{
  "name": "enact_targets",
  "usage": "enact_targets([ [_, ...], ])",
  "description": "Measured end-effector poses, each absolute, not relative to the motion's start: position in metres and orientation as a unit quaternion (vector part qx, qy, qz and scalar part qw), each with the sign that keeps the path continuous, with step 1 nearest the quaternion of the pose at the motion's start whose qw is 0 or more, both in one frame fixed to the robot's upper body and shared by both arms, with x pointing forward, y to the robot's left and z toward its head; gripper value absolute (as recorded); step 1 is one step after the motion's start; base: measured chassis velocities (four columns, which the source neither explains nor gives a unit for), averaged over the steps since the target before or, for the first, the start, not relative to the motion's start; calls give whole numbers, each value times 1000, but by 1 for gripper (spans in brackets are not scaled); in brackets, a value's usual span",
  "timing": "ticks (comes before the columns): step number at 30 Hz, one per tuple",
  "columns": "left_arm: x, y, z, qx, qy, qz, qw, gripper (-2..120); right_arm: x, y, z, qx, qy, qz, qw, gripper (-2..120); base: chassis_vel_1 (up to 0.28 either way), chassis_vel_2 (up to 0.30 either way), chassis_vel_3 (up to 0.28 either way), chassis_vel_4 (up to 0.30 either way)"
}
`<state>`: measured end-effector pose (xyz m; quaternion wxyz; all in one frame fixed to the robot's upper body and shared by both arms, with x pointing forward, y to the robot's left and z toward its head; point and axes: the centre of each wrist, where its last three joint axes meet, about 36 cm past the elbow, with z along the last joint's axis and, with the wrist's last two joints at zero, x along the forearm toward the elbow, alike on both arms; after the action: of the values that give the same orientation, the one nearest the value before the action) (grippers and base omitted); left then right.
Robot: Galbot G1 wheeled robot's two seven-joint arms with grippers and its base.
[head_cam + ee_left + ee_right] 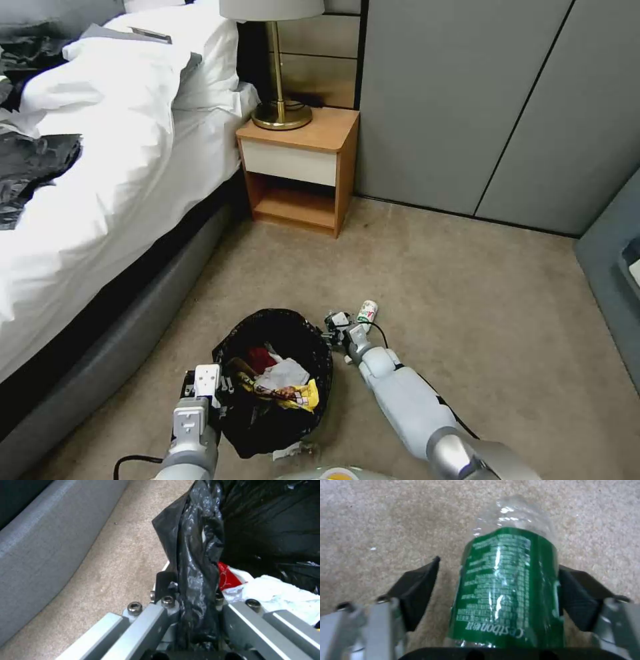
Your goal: Pick up the trash bin, then pick up the garbage from the floor and place it into the trash bin.
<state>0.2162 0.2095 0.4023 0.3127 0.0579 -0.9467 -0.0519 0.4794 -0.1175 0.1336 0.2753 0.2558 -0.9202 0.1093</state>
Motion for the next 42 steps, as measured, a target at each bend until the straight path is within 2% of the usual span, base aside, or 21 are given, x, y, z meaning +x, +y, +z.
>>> enact_targets([
  [3,217,209,403,55,-947,-51,312,1,472,-117,131,255,-921,104,276,61,0,0,0,0],
  [7,218,209,403,54,-947,-51,311,1,470,-118,131,255,-921,104,275,52,0,0,0,0],
  [10,218,208,404,53,-948,-51,310,1,467,-122,131,254,-922,105,273,36,0,0,0,0],
  [14,219,208,404,52,-948,-50,309,1,465,-125,133,253,-923,105,271,28,0,0,0,0],
  [21,220,208,405,51,-949,-50,308,1,464,-132,140,246,-927,106,263,24,0,0,0,0],
  [26,219,207,406,48,-949,-47,308,1,461,-124,180,215,-954,79,193,24,0,0,0,0],
  [28,219,207,405,48,-949,-46,309,1,455,-116,232,228,-966,58,103,24,0,0,0,0],
  [29,219,207,405,48,-949,-46,309,1,455,-116,232,228,-966,58,103,24,0,0,0,0],
  [31,219,207,405,47,-949,-46,309,1,443,-111,283,245,-968,36,25,24,0,0,0,0],
  [32,219,207,405,47,-949,-47,309,1,437,-110,301,256,-966,27,-2,24,0,0,0,0],
  [33,219,207,405,47,-949,-47,309,1,437,-110,301,256,-966,27,-2,24,0,0,0,0],
  [34,219,207,405,46,-949,-47,309,1,426,-107,330,281,-958,13,-49,24,0,0,0,0],
  [36,219,207,405,46,-949,-47,309,1,411,-106,358,318,-943,0,-103,24,0,0,0,0],
  [37,219,207,405,46,-949,-47,309,1,411,-106,358,318,-943,0,-103,24,0,0,0,0],
  [39,220,206,405,45,-949,-46,307,1,389,-105,385,358,-922,-17,-148,24,0,0,0,0],
  [42,221,206,406,44,-950,-46,306,1,369,-105,393,382,-910,-30,-156,24,0,0,0,0],
])
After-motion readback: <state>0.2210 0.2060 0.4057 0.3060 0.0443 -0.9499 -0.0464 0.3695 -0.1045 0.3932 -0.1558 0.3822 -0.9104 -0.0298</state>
